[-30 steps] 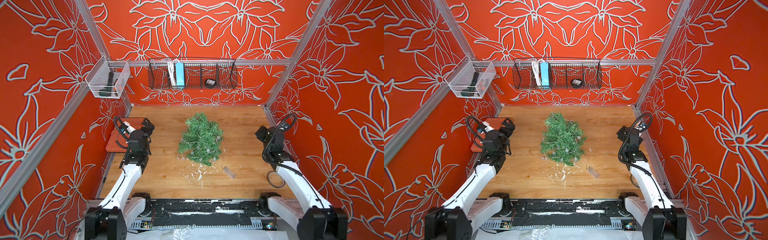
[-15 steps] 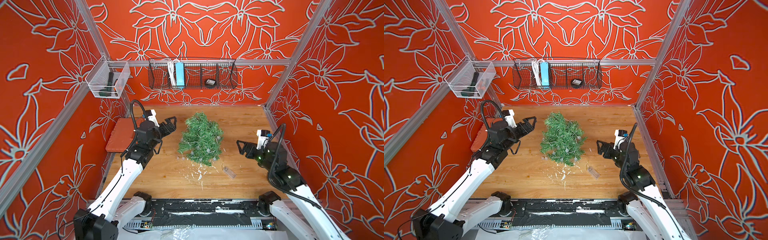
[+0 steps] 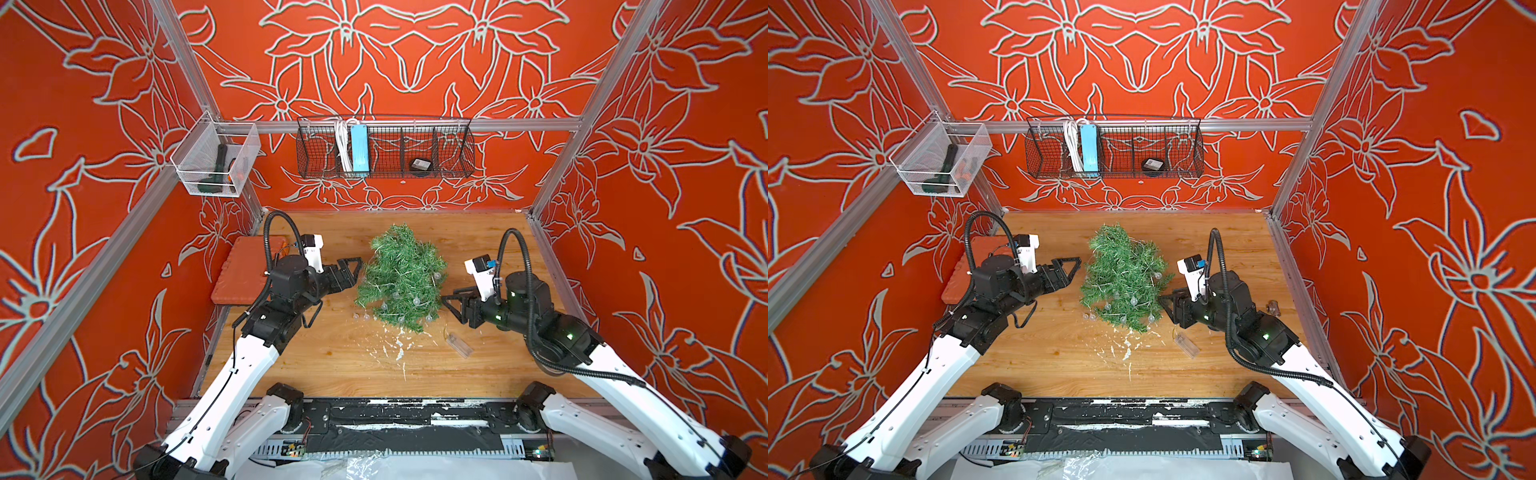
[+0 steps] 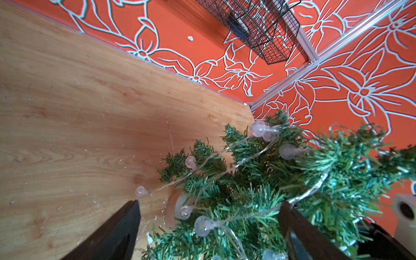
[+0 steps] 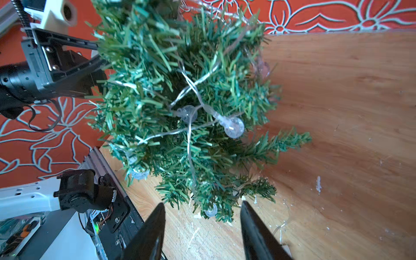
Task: Remove string lights from the small christmas tree
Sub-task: Pick up the light string from the Christmas tree.
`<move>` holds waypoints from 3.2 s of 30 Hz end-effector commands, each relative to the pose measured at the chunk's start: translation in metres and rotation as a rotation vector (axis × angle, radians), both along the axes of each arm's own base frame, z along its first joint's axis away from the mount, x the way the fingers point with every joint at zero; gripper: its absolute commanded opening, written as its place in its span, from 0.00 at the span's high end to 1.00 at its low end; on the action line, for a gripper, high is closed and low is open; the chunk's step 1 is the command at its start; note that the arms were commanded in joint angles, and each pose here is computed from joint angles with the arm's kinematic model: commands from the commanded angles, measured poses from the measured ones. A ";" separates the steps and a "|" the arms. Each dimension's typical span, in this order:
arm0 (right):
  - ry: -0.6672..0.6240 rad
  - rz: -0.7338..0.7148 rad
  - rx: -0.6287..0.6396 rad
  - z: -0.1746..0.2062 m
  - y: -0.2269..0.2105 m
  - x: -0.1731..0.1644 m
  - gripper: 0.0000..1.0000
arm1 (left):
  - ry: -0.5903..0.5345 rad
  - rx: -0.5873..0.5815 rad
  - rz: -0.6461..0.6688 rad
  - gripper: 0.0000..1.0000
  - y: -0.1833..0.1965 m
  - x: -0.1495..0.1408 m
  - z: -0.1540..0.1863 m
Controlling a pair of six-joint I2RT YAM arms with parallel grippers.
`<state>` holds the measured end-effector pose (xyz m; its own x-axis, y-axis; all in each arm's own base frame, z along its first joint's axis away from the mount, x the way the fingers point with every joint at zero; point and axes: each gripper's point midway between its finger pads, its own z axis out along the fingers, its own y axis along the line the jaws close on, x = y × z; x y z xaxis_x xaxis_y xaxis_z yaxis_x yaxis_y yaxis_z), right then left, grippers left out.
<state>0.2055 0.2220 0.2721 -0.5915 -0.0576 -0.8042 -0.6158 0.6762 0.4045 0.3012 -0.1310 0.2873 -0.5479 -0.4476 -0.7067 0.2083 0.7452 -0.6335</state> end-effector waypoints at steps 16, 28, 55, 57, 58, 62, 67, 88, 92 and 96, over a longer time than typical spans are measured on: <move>-0.079 0.030 -0.047 0.018 0.024 0.020 0.59 | -0.009 -0.009 -0.107 0.13 -0.016 -0.009 -0.001; -0.079 0.032 -0.066 0.015 0.029 0.027 0.69 | -0.007 -0.011 -0.128 0.13 -0.019 -0.011 -0.002; -0.229 -0.040 -0.052 0.074 0.007 0.027 1.00 | -0.050 -0.049 -0.174 0.13 -0.026 -0.016 0.028; -0.260 -0.056 -0.063 0.089 0.003 0.030 1.00 | -0.065 -0.056 -0.186 0.13 -0.027 -0.017 0.037; -0.275 -0.061 -0.067 0.095 0.003 0.031 1.00 | -0.071 -0.060 -0.192 0.13 -0.028 -0.018 0.041; -0.310 -0.083 -0.099 0.112 0.004 0.044 1.00 | -0.100 -0.065 -0.206 0.12 -0.030 -0.019 0.057; -0.359 -0.092 -0.123 0.136 0.012 0.064 1.00 | -0.123 -0.049 -0.216 0.12 -0.031 -0.018 0.071; -0.497 0.117 -0.009 0.233 0.096 0.127 1.00 | -0.255 0.035 -0.240 0.01 -0.046 0.034 0.129; -0.497 0.154 0.021 0.239 0.109 0.131 1.00 | -0.259 0.033 -0.237 0.02 -0.051 0.052 0.137; -0.493 0.185 0.051 0.247 0.118 0.131 1.00 | -0.271 0.042 -0.264 0.01 -0.065 0.065 0.145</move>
